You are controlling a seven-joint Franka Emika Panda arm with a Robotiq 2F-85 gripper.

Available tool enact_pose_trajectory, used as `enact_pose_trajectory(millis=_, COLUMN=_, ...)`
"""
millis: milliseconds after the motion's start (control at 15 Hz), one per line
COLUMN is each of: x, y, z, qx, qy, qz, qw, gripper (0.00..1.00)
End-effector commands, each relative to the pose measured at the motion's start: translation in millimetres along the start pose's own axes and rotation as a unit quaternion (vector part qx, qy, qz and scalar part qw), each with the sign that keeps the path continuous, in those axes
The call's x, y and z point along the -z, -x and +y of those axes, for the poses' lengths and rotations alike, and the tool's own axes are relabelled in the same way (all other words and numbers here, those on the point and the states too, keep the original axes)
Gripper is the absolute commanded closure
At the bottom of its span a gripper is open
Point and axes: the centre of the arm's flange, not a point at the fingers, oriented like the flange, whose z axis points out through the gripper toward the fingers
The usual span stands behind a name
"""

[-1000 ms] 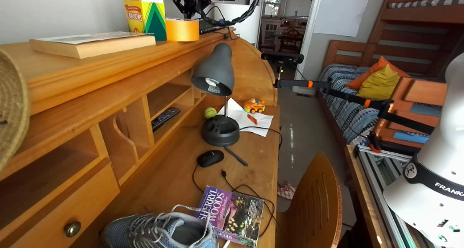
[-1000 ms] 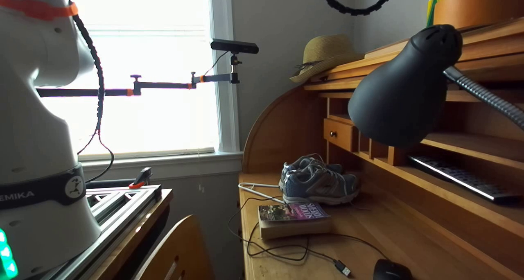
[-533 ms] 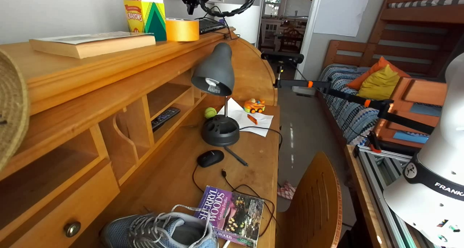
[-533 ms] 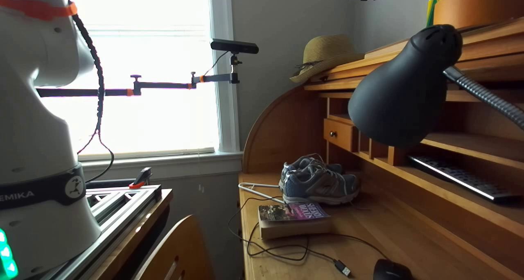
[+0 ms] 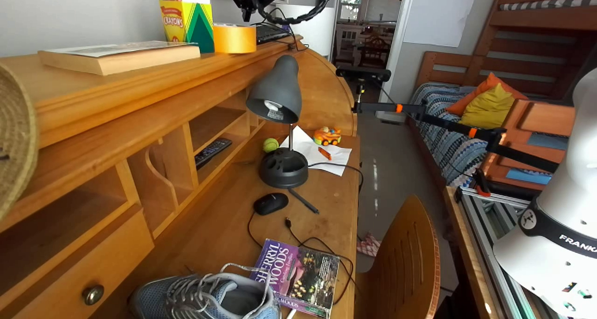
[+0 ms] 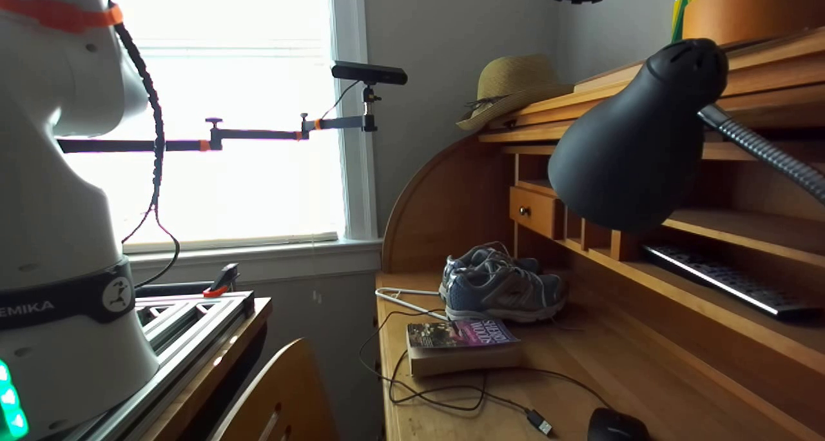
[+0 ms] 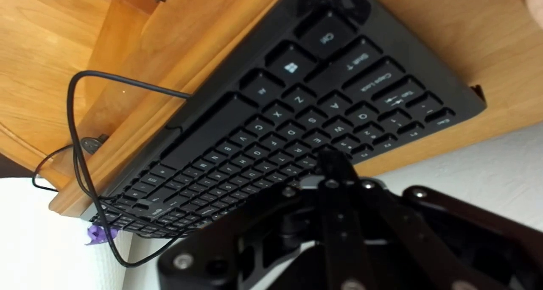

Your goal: Press some of the keys on the keyboard

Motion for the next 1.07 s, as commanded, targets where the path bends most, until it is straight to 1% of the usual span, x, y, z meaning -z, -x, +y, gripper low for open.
enact_pose_trajectory(millis=0, x=-7.2, y=5.8, z=-2.8, qx=-0.006, qy=0.006, qz=-0.004, qw=1.0, gripper=1.0)
enact_pose_trajectory(millis=533, x=-16.9, y=13.1, z=-5.5, qx=-0.002, qy=0.008, qz=-0.012, qw=0.9999, gripper=1.0)
enact_pose_trajectory(millis=1000, x=-16.8, y=17.0, z=-9.4, qx=0.005, qy=0.005, qz=-0.014, qw=0.9999, gripper=1.0)
